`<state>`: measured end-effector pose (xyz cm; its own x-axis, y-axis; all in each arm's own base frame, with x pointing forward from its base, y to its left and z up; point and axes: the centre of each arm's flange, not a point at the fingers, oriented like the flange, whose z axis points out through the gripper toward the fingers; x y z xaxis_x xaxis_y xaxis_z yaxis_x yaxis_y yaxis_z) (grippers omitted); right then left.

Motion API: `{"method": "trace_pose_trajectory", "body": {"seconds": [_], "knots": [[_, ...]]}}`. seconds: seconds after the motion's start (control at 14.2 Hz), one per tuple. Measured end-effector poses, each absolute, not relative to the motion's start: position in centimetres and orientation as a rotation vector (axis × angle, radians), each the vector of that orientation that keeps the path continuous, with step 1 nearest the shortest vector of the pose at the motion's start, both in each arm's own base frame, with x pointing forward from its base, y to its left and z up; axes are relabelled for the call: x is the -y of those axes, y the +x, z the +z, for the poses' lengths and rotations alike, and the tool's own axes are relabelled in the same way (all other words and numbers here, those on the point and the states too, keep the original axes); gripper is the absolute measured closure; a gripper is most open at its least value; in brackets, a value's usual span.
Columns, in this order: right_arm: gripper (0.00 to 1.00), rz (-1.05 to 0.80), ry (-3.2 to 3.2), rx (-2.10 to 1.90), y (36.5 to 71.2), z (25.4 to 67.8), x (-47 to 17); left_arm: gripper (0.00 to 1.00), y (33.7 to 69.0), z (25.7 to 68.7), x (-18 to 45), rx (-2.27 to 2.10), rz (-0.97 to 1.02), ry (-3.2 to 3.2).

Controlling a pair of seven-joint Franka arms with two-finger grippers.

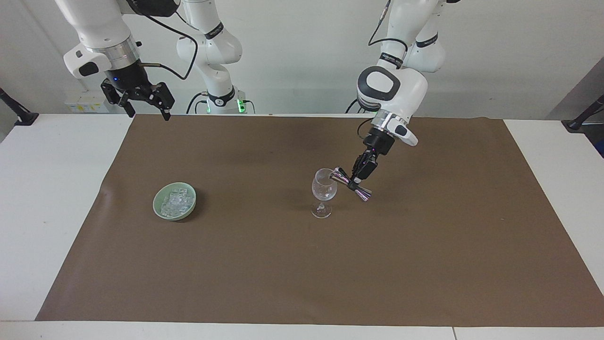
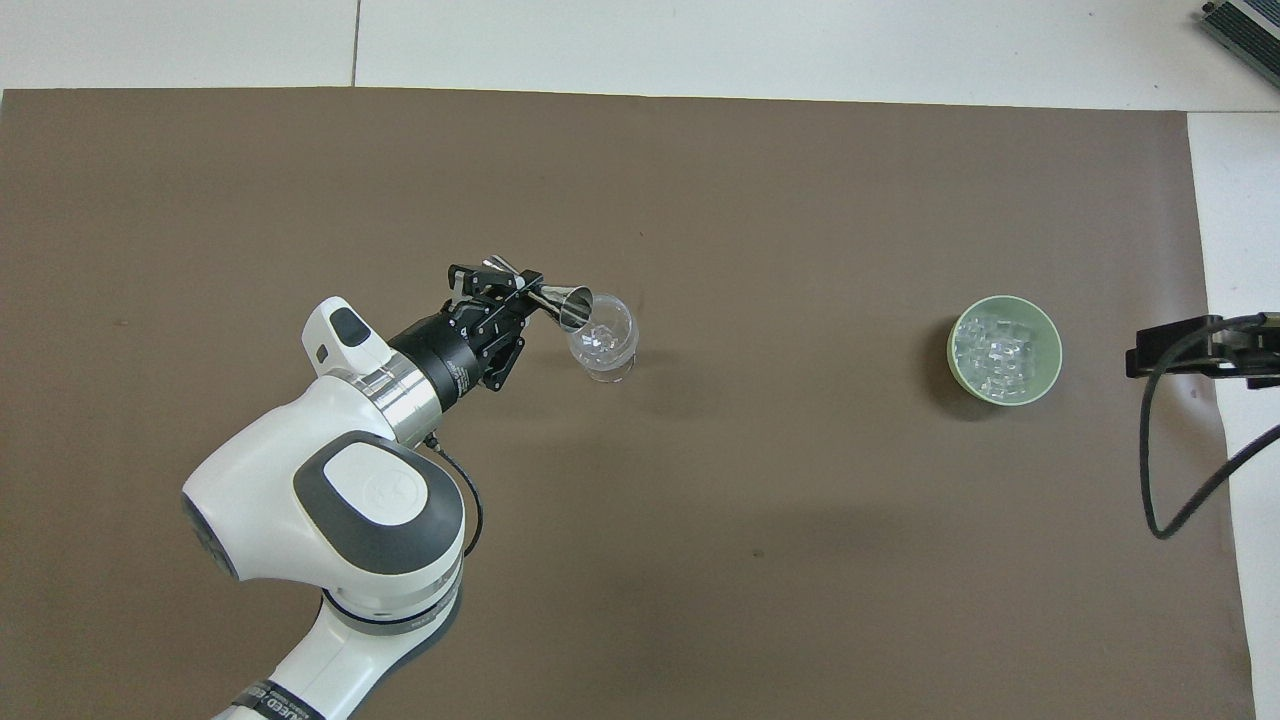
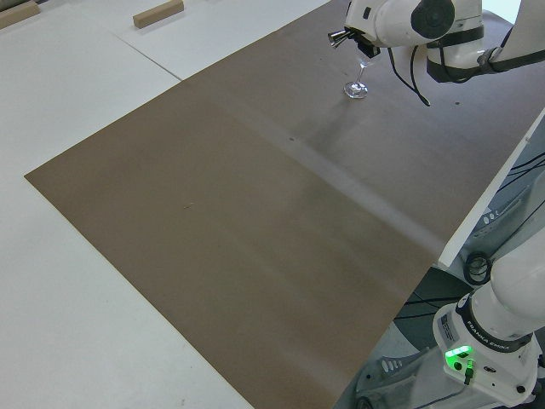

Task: Pour wine and add ice with both arms
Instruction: 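Tilt the jigger with the left gripper to pour into the glass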

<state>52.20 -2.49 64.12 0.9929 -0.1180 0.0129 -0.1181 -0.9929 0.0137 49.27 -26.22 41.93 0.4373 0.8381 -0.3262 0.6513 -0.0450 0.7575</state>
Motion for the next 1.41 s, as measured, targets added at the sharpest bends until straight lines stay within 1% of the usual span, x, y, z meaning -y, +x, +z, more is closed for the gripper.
{"method": "trace_pose_trajectory", "body": {"seconds": [0.56, 0.78, 1.06, 1.41], "knots": [[0.0, 0.011, 3.122, 0.184, 52.2, 63.7, 2.5, 0.78, 48.0, 42.3, 26.9, -1.196, 0.422, 1.871], [0.0, 0.005, 3.122, 0.184, 52.2, 63.5, 2.5, 0.78, 47.8, 42.4, 27.1, -1.175, 0.446, 1.888], [0.0, 0.061, 3.122, 0.183, 52.3, 63.0, 2.5, 0.78, 47.6, 42.7, 27.3, -1.168, 0.474, 1.894], [0.0, 0.08, 3.122, 0.183, 52.0, 63.4, 2.5, 0.78, 47.3, 43.7, 28.1, -1.157, 0.508, 1.887]]}}
